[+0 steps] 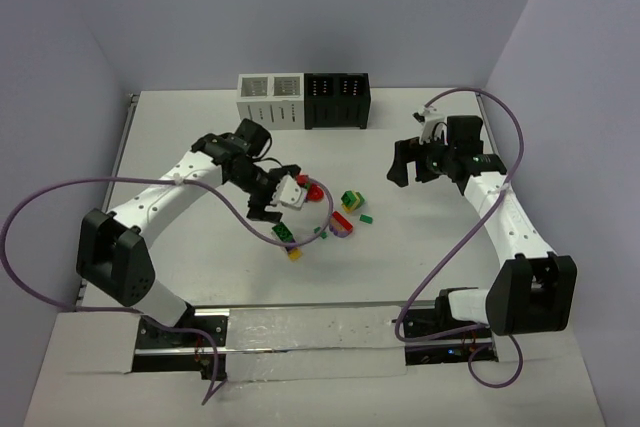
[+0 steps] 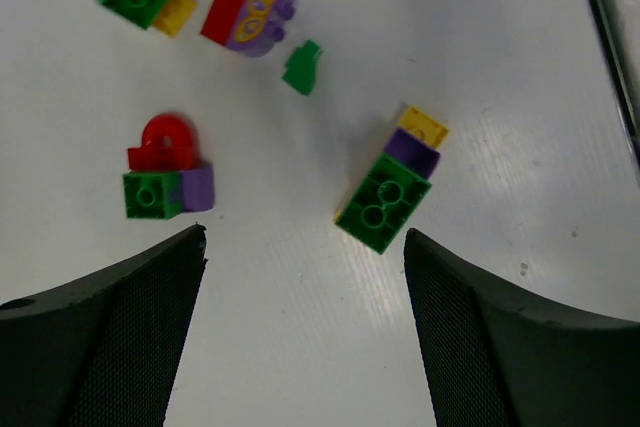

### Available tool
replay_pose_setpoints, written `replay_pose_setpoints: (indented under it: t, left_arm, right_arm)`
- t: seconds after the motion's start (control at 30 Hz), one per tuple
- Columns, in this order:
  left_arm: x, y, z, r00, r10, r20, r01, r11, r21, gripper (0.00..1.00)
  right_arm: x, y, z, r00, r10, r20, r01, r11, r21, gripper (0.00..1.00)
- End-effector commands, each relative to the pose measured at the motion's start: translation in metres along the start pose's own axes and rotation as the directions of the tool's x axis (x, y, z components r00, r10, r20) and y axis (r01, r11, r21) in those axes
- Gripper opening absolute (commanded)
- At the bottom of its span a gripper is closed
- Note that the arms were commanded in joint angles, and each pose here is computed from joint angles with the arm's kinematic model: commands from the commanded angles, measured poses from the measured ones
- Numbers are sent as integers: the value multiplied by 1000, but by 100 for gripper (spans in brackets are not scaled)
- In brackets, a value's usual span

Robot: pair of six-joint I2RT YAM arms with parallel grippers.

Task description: Sort the legos into containers by color

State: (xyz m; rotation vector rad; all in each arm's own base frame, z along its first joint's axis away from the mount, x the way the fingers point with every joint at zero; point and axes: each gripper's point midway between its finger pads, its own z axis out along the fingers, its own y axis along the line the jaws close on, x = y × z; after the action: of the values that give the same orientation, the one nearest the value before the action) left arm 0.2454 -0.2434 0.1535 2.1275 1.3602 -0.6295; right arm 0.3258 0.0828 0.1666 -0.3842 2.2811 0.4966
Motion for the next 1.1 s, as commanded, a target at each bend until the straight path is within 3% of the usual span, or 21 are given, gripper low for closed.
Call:
replay_pose_setpoints:
  t: [0.0, 0.3, 0.57, 1.07]
  left_arm:
    - [1, -22, 11, 986, 164, -28, -160, 982, 99, 86]
    - [15, -42, 36, 971, 219, -97, -193, 956, 223, 84]
    - [30, -47, 50, 955, 244, -171, -203, 952, 227, 80]
    - [36, -49, 63, 927, 311, -211, -261, 937, 232, 72]
  right_arm:
    - [-17, 9, -5, 999, -33, 21, 34, 998, -44, 100]
    - [-13, 11, -3, 999, -32, 5, 32, 998, -59, 100]
    - [-10, 10, 0, 999, -34, -5, 34, 997, -64, 100]
    - [-7, 10, 2, 999, -30, -16, 29, 997, -72, 100]
